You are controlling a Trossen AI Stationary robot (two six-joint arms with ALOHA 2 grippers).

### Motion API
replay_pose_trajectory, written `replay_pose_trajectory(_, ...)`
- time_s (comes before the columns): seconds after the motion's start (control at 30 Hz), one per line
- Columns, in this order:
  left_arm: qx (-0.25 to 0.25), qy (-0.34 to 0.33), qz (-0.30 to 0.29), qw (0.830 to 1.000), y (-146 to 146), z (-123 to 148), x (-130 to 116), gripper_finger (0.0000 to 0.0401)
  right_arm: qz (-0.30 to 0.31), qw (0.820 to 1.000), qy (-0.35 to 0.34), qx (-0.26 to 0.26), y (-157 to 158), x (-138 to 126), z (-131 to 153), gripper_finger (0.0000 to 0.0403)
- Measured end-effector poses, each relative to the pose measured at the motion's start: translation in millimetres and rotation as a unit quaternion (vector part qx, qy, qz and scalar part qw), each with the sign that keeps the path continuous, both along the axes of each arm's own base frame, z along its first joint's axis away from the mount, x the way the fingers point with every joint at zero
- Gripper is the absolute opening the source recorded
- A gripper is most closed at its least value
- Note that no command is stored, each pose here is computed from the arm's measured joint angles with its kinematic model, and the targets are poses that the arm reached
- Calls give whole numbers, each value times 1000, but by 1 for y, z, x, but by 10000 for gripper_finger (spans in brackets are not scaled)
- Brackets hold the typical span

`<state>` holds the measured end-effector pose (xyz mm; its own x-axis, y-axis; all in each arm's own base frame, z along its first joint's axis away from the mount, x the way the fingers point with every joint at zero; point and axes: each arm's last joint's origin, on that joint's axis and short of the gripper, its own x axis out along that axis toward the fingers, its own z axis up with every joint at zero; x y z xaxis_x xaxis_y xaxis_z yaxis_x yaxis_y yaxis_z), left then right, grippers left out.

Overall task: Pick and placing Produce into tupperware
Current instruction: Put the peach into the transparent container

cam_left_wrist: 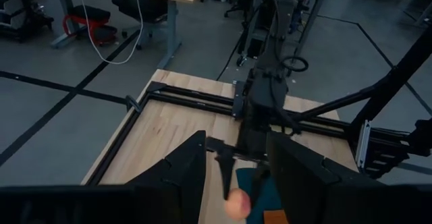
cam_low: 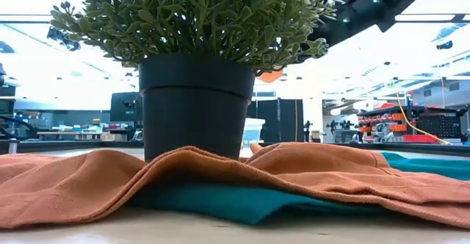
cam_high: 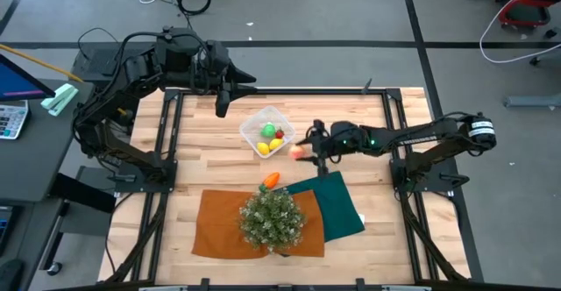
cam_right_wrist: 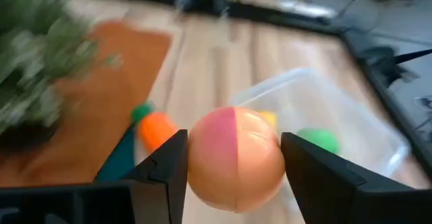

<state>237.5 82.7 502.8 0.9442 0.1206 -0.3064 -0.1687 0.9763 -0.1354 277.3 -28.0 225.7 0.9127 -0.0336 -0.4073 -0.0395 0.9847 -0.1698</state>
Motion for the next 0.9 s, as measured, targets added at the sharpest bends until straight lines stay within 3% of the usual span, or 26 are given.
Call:
replay_pose_trajectory(0.3, 6, 0, -2, 1000, 0, 0, 0, 162, -47, 999, -24, 1, -31, 46, 27, 174)
replay_pose_trajectory(0.53, 5, 4, -2, 1000, 0, -1, 0, 162, -81, 994, 63, 22, -68, 92, 44, 174)
replay_pose_trajectory(0.9, 0, 18, -2, 1000, 0, -3, -1, 162, -52, 986, 132, 90, -99, 150, 39, 172)
